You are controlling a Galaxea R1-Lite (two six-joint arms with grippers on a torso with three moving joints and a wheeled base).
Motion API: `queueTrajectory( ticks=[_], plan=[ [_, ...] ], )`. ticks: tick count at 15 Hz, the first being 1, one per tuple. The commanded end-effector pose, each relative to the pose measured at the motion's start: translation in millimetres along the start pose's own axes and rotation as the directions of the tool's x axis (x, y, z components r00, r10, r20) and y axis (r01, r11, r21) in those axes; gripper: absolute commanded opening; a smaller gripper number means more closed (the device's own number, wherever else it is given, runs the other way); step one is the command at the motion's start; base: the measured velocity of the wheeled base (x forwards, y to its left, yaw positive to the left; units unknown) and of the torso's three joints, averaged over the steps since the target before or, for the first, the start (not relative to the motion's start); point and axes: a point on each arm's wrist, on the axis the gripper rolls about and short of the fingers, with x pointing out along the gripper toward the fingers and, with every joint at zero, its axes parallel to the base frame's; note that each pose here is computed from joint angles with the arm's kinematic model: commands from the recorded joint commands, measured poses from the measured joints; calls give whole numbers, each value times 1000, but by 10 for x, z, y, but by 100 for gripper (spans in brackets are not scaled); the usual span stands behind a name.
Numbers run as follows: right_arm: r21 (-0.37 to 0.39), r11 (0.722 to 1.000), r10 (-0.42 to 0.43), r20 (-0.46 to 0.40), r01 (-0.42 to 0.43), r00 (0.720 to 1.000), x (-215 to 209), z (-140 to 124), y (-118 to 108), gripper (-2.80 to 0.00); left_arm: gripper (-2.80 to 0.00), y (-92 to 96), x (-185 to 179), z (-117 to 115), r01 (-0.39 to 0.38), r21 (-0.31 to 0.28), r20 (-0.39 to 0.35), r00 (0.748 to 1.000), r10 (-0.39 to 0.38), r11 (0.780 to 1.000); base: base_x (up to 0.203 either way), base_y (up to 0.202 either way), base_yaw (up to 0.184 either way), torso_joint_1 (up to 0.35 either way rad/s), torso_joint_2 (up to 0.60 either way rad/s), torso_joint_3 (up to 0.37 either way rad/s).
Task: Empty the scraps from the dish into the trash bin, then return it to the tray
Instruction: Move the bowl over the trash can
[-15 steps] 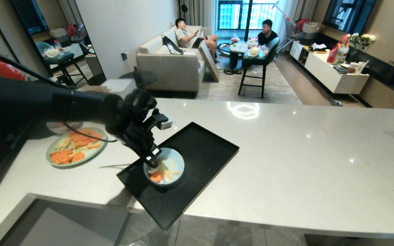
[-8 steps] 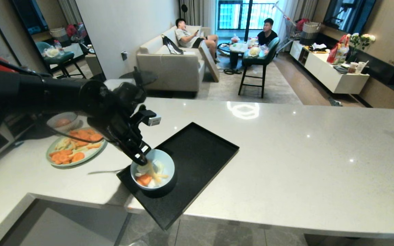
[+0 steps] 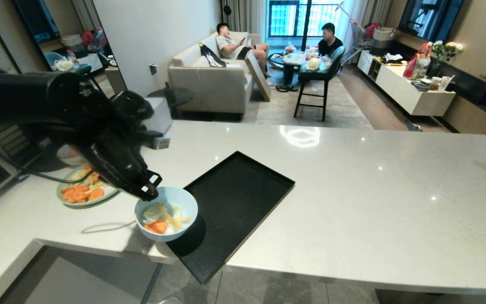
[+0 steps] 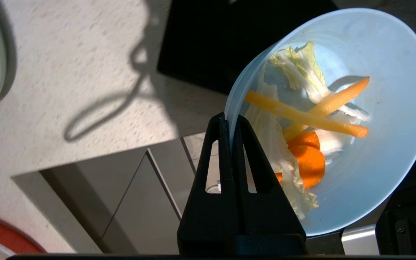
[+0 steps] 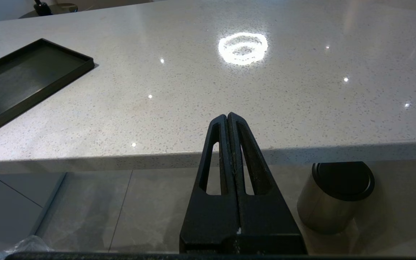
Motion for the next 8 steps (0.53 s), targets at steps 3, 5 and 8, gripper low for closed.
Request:
queueTrajectory(
  ticks=[3, 5, 8],
  plan=[
    [1, 1000, 0, 0, 0, 1000, 1, 1, 0, -280, -280, 458, -384, -421, 17, -171, 61, 998, -6, 985, 0, 0, 0, 0, 0, 0],
    [0, 1000, 0, 1, 0, 1000, 0, 0, 0, -280, -280, 599, -547, -753, 2, -259, 65, 998, 15, 966, 0, 0, 0, 0, 0, 0],
    [0, 1000, 0, -1, 0, 1000, 1, 1, 0, -280, -280, 687, -705, -1310, -41, -388, 38, 997, 61, 921, 0, 0, 0, 0, 0, 0]
  ],
)
